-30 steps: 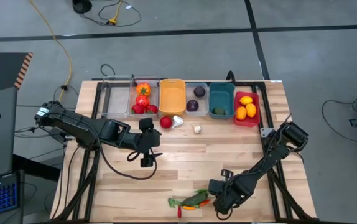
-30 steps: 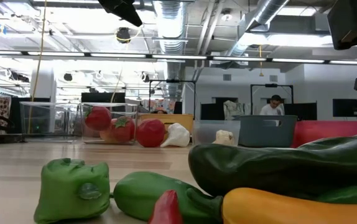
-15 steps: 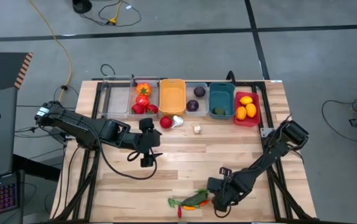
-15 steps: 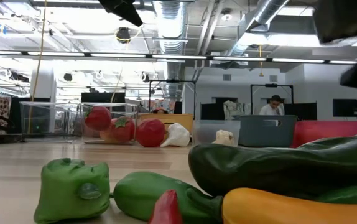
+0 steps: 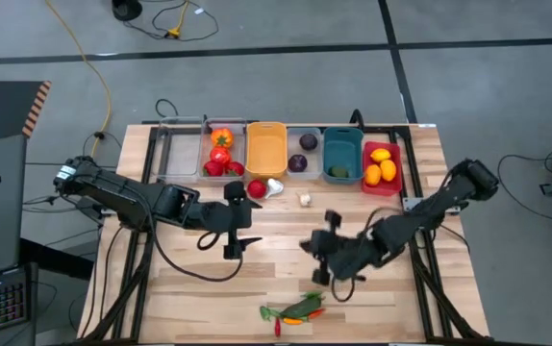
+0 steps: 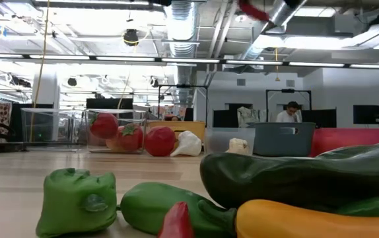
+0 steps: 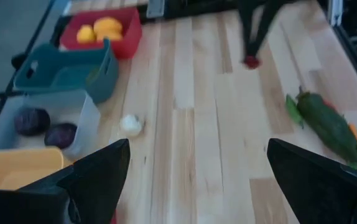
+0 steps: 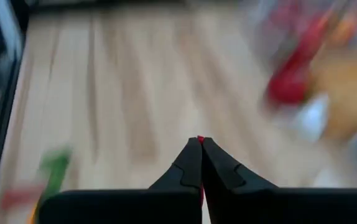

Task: Sort produce into baskets
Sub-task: Put the red chili pepper into the yellow bin

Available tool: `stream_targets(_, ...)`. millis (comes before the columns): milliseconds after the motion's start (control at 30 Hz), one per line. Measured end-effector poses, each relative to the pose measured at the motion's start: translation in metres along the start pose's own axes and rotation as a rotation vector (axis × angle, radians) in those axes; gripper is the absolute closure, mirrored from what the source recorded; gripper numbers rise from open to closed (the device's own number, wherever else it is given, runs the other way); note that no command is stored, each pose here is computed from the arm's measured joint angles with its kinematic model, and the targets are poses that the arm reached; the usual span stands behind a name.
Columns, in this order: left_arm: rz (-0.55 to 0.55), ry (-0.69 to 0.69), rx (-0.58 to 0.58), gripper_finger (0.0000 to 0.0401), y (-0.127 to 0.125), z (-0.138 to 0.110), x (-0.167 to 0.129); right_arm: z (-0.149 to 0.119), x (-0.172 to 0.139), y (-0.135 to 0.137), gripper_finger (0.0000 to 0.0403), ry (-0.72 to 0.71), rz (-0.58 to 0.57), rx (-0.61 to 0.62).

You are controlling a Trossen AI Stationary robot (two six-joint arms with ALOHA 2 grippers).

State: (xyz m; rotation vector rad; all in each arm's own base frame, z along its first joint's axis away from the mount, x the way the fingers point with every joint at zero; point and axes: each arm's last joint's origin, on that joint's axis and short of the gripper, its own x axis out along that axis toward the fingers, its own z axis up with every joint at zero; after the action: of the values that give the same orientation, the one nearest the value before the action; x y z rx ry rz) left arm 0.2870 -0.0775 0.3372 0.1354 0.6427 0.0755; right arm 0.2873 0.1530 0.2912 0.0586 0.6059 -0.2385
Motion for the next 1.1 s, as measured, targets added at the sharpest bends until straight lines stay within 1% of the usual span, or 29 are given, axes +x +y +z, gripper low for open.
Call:
stream_targets(67,-0.002,-0.031,0.004,0.0033,0.000,0.003,0.000,0.017,-0.006,-0.006,0.0375,-0.131,-0.027,-0.024)
stream_targets(167,-0.002,-0.089,0.007,0.0033,0.000,0.009,0.000,0.040,-0.013,-0.011,0.0375,-0.289,-0.030,-0.082)
stream_targets(267,0.003,-0.159,0.020,0.0033,0.000,0.016,-0.001,0.056,-0.014,-0.013,0.0373,-0.410,-0.036,-0.149)
stream_targets(367,0.000,-0.225,0.036,0.0033,-0.001,0.023,-0.003,0.065,-0.013,-0.015,0.0372,-0.485,-0.063,-0.214)
stream_targets(500,0.001,-0.280,0.026,0.0033,-0.001,0.028,-0.004,0.073,-0.012,-0.017,0.0373,-0.546,-0.096,-0.272)
stream_targets(600,0.015,-0.296,0.029,0.0038,0.000,0.030,-0.004,0.078,-0.013,-0.019,0.0372,-0.585,-0.116,-0.291)
stream_targets(700,0.025,-0.312,0.032,0.0048,0.000,0.031,-0.005,0.081,-0.013,-0.019,0.0371,-0.611,-0.127,-0.305)
stream_targets(867,0.035,-0.333,0.019,0.0072,0.003,0.034,-0.005,0.083,-0.011,-0.024,0.0373,-0.611,-0.149,-0.320)
stream_targets(967,0.076,-0.315,0.014,0.0080,0.005,0.032,-0.004,0.086,-0.005,-0.034,0.0373,-0.598,-0.196,-0.357)
stream_targets(1100,0.123,-0.267,0.032,0.0082,0.006,0.028,-0.003,0.094,0.009,-0.060,0.0372,-0.566,-0.276,-0.328)
